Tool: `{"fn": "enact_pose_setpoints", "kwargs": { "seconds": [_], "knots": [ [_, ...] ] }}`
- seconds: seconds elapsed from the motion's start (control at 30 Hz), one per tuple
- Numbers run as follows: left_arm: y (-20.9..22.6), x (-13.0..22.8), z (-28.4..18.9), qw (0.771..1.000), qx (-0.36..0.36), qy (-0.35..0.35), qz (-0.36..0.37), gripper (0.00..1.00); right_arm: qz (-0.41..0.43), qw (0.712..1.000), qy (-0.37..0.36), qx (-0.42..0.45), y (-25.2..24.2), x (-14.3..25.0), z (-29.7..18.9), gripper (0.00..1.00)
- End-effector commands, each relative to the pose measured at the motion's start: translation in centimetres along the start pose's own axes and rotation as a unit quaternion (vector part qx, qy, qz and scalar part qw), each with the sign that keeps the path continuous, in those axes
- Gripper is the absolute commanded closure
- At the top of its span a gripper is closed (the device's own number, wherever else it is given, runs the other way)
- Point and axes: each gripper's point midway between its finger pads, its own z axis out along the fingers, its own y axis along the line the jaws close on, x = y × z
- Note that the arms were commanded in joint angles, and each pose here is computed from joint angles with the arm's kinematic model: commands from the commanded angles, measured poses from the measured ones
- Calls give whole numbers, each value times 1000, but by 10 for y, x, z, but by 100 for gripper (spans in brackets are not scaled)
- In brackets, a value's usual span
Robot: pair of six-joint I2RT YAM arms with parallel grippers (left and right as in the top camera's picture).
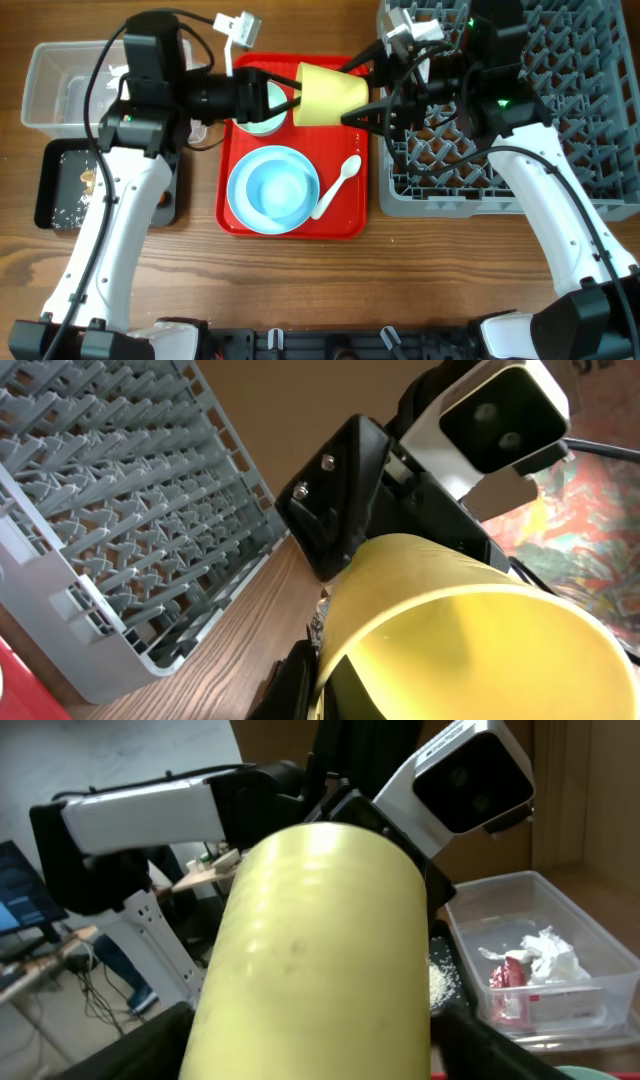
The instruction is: Sort waste into correct bins and load items into the dishwasher rack
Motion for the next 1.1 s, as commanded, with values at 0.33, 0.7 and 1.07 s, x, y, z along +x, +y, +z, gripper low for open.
{"fn": "enact_pose_setpoints", "kwargs": {
  "seconds": [0.33, 0.7, 1.07],
  "knots": [
    [7, -3, 3, 1000, -13, -5, 3, 47, 6, 1000, -3, 3, -2, -3, -9, 44],
    [81, -11, -15, 972, -213, -74, -67, 34, 321, 789, 14, 524, -90, 83, -182, 43],
    [165, 23, -54, 892, -416, -72, -162, 31, 484, 530, 199, 667, -1, 188, -245, 42]
  ]
}}
